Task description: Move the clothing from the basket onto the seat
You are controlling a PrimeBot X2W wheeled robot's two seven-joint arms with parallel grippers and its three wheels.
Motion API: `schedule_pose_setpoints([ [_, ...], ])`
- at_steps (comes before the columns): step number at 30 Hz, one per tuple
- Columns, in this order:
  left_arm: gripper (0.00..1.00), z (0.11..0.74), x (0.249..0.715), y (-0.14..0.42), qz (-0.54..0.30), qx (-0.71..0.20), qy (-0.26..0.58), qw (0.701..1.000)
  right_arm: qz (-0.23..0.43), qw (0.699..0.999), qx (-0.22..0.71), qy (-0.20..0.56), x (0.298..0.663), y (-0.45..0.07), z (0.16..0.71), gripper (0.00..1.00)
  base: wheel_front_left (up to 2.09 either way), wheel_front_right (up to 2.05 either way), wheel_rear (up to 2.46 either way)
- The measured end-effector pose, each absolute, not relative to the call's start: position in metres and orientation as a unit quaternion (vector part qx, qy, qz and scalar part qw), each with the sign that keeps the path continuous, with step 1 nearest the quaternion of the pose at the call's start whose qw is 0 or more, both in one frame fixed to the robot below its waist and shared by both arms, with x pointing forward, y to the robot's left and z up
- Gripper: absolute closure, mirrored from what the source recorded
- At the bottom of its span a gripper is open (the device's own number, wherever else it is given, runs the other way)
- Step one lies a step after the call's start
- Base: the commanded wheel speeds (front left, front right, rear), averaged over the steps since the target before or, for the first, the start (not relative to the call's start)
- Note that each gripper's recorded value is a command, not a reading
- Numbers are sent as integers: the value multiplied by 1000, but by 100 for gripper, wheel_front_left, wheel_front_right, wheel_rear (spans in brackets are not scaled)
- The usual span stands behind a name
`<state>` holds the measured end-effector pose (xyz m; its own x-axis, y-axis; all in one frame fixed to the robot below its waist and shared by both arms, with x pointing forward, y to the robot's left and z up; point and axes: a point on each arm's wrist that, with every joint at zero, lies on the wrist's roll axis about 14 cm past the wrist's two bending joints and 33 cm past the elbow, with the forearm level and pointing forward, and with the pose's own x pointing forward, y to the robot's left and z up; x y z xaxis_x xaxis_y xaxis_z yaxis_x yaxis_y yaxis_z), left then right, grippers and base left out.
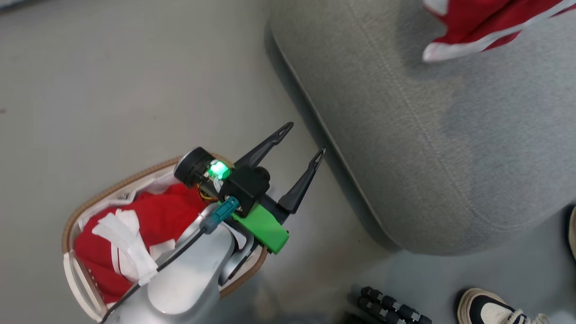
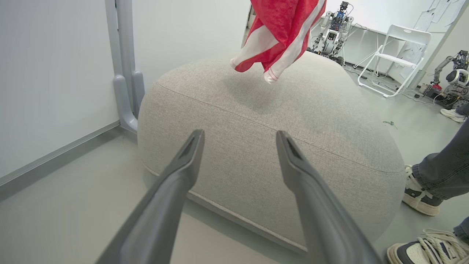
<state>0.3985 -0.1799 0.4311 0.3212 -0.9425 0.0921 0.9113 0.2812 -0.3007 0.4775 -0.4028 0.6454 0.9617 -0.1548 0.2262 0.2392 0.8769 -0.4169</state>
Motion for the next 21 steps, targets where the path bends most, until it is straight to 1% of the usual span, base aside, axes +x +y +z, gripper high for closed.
schedule_pose_setpoints([
  [3,0,414,411,-175,-570,-157,63,804,-118,960,-239,-81,499,-420,641,100,0,0,0],
  [9,0,383,430,-162,-548,-166,84,816,-153,958,-241,-32,527,-453,604,100,0,0,0],
  [11,0,372,435,-157,-539,-169,92,820,-166,958,-233,-6,532,-462,579,100,0,0,0],
  [14,0,359,444,-147,-522,-170,101,829,-181,963,-199,5,540,-466,550,100,0,0,0],
  [16,0,349,450,-138,-509,-169,110,837,-184,964,-188,32,539,-466,521,100,0,0,0],
  [18,0,339,454,-128,-496,-164,119,844,-190,964,-170,68,530,-467,484,100,0,0,0],
  [19,0,336,457,-124,-490,-163,121,848,-193,964,-163,80,526,-467,473,83,0,0,0],
  [20,0,333,461,-119,-482,-161,122,853,-199,964,-154,90,521,-467,461,51,0,0,0],
  [21,0,332,466,-114,-472,-159,123,858,-200,963,-148,101,517,-466,450,0,0,0,0],
])
